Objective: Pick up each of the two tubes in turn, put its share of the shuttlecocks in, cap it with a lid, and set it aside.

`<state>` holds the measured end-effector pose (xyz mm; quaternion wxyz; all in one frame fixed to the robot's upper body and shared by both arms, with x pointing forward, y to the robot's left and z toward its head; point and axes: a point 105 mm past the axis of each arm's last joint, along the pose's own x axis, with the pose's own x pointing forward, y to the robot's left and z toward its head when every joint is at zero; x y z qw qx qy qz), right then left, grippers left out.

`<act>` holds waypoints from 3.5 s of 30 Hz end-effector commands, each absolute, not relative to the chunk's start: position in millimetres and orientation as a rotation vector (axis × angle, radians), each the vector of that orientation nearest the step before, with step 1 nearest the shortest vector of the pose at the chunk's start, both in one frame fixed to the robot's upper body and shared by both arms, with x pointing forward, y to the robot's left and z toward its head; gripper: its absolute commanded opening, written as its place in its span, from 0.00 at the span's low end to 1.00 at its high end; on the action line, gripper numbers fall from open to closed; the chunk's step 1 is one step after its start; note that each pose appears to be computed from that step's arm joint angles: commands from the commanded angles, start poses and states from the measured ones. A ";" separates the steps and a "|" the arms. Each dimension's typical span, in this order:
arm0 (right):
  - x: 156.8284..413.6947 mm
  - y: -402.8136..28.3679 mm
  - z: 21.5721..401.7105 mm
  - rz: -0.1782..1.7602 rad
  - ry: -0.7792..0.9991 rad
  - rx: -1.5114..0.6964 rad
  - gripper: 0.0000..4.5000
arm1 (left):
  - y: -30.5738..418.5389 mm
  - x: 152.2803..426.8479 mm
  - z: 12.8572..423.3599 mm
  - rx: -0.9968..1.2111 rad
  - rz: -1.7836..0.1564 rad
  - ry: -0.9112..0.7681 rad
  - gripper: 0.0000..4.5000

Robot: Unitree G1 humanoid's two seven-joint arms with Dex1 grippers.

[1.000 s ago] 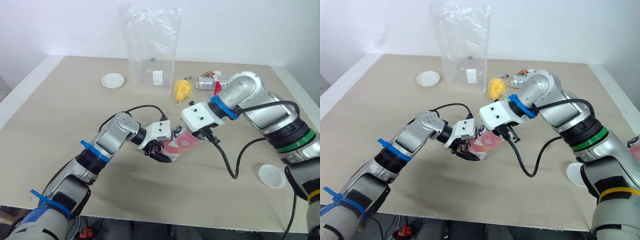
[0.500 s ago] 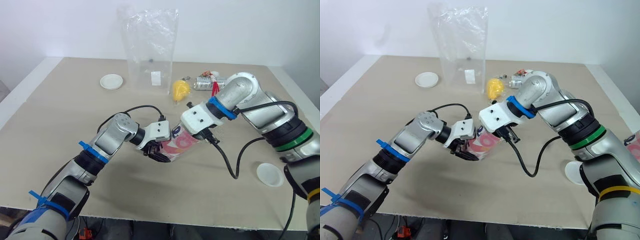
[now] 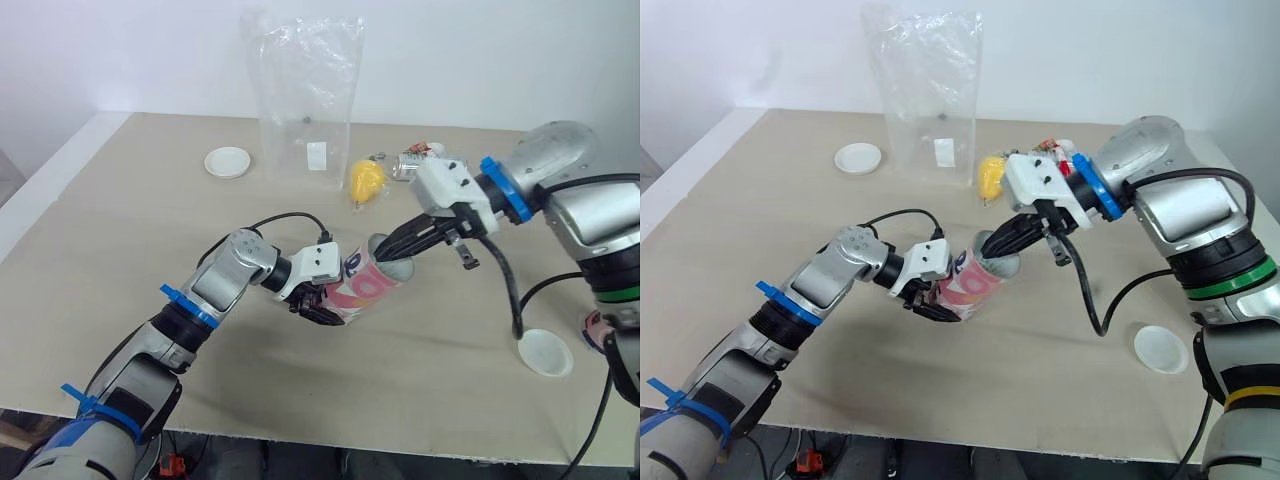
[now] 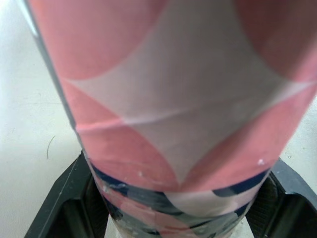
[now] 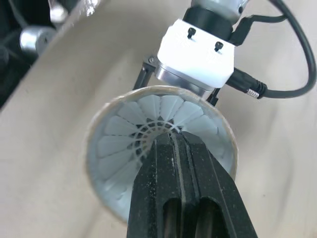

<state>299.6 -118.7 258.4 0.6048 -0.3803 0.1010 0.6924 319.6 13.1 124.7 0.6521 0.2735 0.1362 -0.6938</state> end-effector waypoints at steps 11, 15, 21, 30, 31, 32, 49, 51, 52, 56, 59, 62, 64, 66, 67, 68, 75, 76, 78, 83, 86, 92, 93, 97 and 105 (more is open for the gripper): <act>273.2 -193.0 290.9 1.111 0.084 -0.230 0.01 | -2.2 323.9 113.0 0.408 -1.408 0.005 0.66; 262.3 -212.5 260.9 0.954 0.168 -0.192 0.01 | -10.0 312.1 113.1 0.243 -1.413 -0.055 0.66; 251.9 -242.2 205.3 0.746 0.338 -0.237 0.01 | -15.4 307.3 100.0 0.194 -1.407 -0.052 0.66; 223.8 -283.7 167.4 0.679 0.626 -0.351 0.44 | -22.4 307.3 95.4 0.237 -1.407 -0.056 0.66; 222.2 -286.5 167.3 0.674 0.640 -0.351 0.50 | -23.0 307.7 95.6 0.236 -1.404 -0.056 0.66; 220.0 -289.6 167.3 0.664 0.658 -0.348 0.59 | -23.7 307.7 96.0 0.235 -1.403 -0.057 0.66; 200.4 -309.3 152.5 0.566 0.829 -0.285 0.95 | -31.4 298.7 91.6 0.214 -1.425 -0.053 0.66; 201.6 -310.1 147.6 0.558 0.829 -0.282 0.95 | -31.3 298.4 91.5 0.206 -1.426 -0.050 0.66; 201.6 -310.2 144.1 0.558 0.834 -0.285 0.95 | -30.7 297.9 89.8 0.198 -1.430 -0.036 0.66; 201.5 -308.3 135.2 0.563 0.849 -0.289 0.95 | -28.8 292.3 80.3 0.200 -1.469 0.019 0.66; 204.8 -305.8 131.9 0.565 0.840 -0.292 0.95 | -29.1 290.1 79.5 0.212 -1.483 0.021 0.66; 206.1 -306.3 127.0 0.564 0.845 -0.307 0.95 | -29.9 290.6 80.5 0.218 -1.481 0.015 0.66; 207.3 -307.1 125.1 0.561 0.846 -0.315 0.95 | -30.2 291.0 80.8 0.222 -1.481 0.013 0.66; 208.2 -309.3 122.5 0.557 0.852 -0.331 0.95 | -30.5 291.6 81.4 0.226 -1.480 0.010 0.66; 208.7 -310.7 121.6 0.553 0.854 -0.339 0.95 | -30.7 291.8 81.4 0.228 -1.479 0.009 0.66; 209.5 -313.5 120.6 0.539 0.857 -0.337 0.95 | -30.8 291.9 81.6 0.228 -1.479 0.009 0.66; 212.0 -325.0 116.6 0.495 0.870 -0.329 0.95 | -31.7 294.4 85.6 0.221 -1.467 -0.002 0.66; 212.2 -325.9 116.3 0.491 0.870 -0.328 0.83 | -31.9 295.0 86.2 0.221 -1.466 -0.003 0.66; 212.4 -326.8 116.0 0.487 0.868 -0.321 0.66 | -32.2 295.7 86.9 0.220 -1.465 -0.004 0.66; 212.8 -326.2 113.9 0.498 0.872 -0.331 0.12 | -32.1 296.4 87.0 0.225 -1.467 -0.005 0.66; 213.0 -326.5 113.4 0.502 0.871 -0.332 0.01 | -31.6 297.0 86.7 0.228 -1.467 -0.003 0.66; 217.7 -324.8 115.7 0.525 0.841 -0.361 0.01 | -30.3 298.2 85.7 0.239 -1.468 0.003 0.66; 220.0 -322.1 119.1 0.541 0.825 -0.375 0.01 | -30.2 298.7 85.6 0.241 -1.467 0.004 0.66; 231.1 -304.9 140.7 0.635 0.732 -0.449 0.01 | -29.5 301.5 84.4 0.245 -1.461 0.011 0.66; 246.6 -257.8 202.8 0.910 0.541 -0.758 0.01 | -28.0 305.8 80.2 0.265 -1.469 0.031 0.66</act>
